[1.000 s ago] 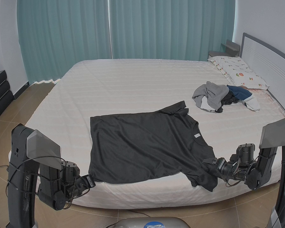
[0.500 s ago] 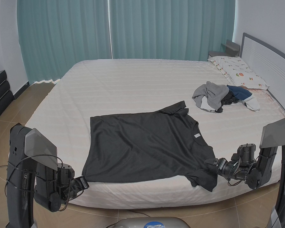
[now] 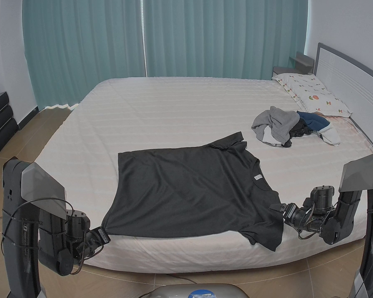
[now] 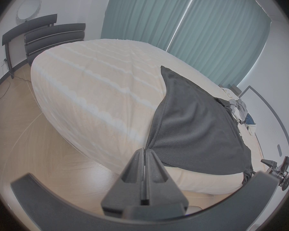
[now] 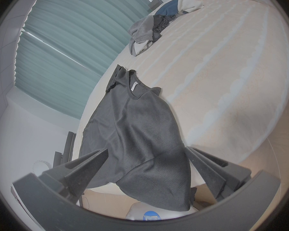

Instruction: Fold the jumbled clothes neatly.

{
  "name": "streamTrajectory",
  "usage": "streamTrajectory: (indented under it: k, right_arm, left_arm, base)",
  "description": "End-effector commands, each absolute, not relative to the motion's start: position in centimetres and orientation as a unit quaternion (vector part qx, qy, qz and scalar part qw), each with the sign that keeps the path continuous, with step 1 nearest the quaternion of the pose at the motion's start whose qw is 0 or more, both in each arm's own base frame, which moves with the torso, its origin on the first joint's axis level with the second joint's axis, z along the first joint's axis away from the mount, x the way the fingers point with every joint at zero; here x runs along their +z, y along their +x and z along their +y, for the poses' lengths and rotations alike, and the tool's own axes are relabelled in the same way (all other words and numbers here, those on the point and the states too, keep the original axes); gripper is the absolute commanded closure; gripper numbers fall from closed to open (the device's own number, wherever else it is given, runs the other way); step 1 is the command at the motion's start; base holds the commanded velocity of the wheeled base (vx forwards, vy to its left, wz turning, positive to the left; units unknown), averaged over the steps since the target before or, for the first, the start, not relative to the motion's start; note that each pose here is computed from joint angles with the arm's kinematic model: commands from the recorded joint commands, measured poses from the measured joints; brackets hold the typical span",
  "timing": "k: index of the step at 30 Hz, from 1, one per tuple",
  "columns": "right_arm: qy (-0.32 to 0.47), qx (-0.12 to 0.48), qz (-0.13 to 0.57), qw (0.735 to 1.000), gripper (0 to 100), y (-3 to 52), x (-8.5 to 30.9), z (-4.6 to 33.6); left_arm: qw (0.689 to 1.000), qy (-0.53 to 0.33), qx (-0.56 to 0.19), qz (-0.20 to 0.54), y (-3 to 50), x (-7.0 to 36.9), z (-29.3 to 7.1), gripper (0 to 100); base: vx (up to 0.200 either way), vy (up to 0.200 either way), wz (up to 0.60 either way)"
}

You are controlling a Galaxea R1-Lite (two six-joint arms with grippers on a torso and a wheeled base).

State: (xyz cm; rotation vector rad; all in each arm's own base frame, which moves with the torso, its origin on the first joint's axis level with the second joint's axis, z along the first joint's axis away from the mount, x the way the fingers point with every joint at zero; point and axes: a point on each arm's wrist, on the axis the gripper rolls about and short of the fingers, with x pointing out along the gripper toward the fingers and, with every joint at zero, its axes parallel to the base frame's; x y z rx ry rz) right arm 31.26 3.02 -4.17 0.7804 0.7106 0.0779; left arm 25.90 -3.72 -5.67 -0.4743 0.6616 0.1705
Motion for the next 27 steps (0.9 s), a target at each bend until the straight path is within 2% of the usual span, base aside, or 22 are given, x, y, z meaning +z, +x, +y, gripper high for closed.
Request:
streamTrajectory:
  k: [1,18,19,23,27]
  right_arm:
    - [0.373,0.035,0.338,0.863,0,31.8,-4.6,2.9]
    - [0.364,0.032,0.326,0.872,0,34.1,-5.4,3.4]
    - [0.364,0.032,0.328,0.871,100,34.2,-5.4,3.4]
    - [0.354,0.023,0.342,0.870,100,36.0,-5.0,3.2]
    - [0.355,0.022,0.327,0.876,100,38.1,-4.2,2.7]
  left_arm:
    - [0.921,-0.226,0.089,0.304,25.6,-4.2,-2.9,100]
    - [0.919,-0.202,0.090,0.326,25.3,-5.3,-2.5,100]
    - [0.919,-0.203,0.091,0.326,25.3,-5.3,-2.5,100]
    - [0.919,-0.202,0.094,0.324,25.4,-5.3,-2.4,100]
    - [0.920,-0.202,0.094,0.324,25.5,-5.4,-2.4,100]
  base:
    - [0.000,0.000,0.00]
    - [0.000,0.000,0.00]
    - [0.000,0.000,0.00]
    - [0.000,0.000,0.00]
    - [0.000,0.000,0.00]
